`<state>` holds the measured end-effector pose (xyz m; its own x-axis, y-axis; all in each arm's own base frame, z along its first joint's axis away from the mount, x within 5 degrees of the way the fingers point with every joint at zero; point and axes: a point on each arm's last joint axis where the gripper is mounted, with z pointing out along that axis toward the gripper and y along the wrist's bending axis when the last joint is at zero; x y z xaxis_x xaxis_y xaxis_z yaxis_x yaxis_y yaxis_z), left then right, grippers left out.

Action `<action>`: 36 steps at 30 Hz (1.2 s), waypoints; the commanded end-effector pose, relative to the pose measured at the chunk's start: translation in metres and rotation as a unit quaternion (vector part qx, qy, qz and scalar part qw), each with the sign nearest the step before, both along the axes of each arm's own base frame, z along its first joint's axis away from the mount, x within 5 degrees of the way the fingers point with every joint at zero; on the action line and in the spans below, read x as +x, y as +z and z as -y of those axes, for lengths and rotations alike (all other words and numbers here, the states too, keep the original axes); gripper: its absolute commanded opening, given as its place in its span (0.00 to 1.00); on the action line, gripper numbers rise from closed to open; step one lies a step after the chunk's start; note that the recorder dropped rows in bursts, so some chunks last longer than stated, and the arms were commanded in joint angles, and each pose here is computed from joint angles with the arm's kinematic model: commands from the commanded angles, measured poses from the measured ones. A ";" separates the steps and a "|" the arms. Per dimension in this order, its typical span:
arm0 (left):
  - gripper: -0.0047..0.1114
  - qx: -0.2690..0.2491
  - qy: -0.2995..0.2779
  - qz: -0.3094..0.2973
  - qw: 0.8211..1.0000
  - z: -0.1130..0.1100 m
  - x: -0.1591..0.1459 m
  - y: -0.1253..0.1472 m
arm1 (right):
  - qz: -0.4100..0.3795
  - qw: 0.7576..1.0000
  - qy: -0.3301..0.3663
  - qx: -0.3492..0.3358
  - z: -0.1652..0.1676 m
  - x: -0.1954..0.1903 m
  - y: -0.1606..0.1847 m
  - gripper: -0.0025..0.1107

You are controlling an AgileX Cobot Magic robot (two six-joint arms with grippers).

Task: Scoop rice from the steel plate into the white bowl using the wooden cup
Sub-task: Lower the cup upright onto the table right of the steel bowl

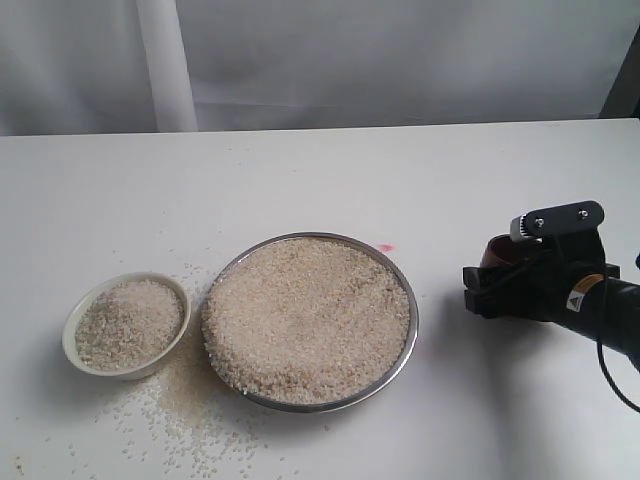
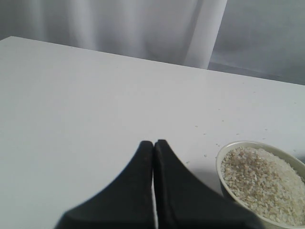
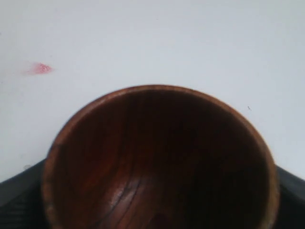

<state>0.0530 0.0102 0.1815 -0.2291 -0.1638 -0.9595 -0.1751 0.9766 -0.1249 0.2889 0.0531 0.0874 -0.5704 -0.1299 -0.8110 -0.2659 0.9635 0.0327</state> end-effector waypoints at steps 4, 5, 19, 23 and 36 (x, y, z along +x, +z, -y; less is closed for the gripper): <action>0.04 -0.003 -0.003 0.006 1.000 0.001 0.000 0.002 | 0.003 1.000 0.014 -0.006 0.000 -0.001 0.000 0.61; 0.04 -0.003 -0.003 0.006 1.000 0.001 0.000 0.002 | 0.014 1.000 0.013 -0.002 -0.001 0.000 0.002 0.81; 0.04 -0.003 -0.003 0.006 1.000 0.001 0.000 0.002 | 0.039 0.999 0.019 0.009 -0.002 -0.004 0.004 0.95; 0.04 -0.003 -0.003 0.006 1.000 0.001 0.000 0.002 | 0.039 0.999 0.020 0.009 -0.002 -0.004 0.004 0.95; 0.04 -0.003 -0.003 0.006 1.000 0.001 0.000 0.002 | 0.155 0.987 0.023 0.025 -0.002 -0.005 0.075 0.95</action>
<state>0.0530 0.0102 0.1815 -0.2291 -0.1638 -0.9595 -0.1751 0.9766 -0.1249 0.2872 0.0559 0.1407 -0.3639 -0.1083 -0.9251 -0.3026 0.9531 0.0075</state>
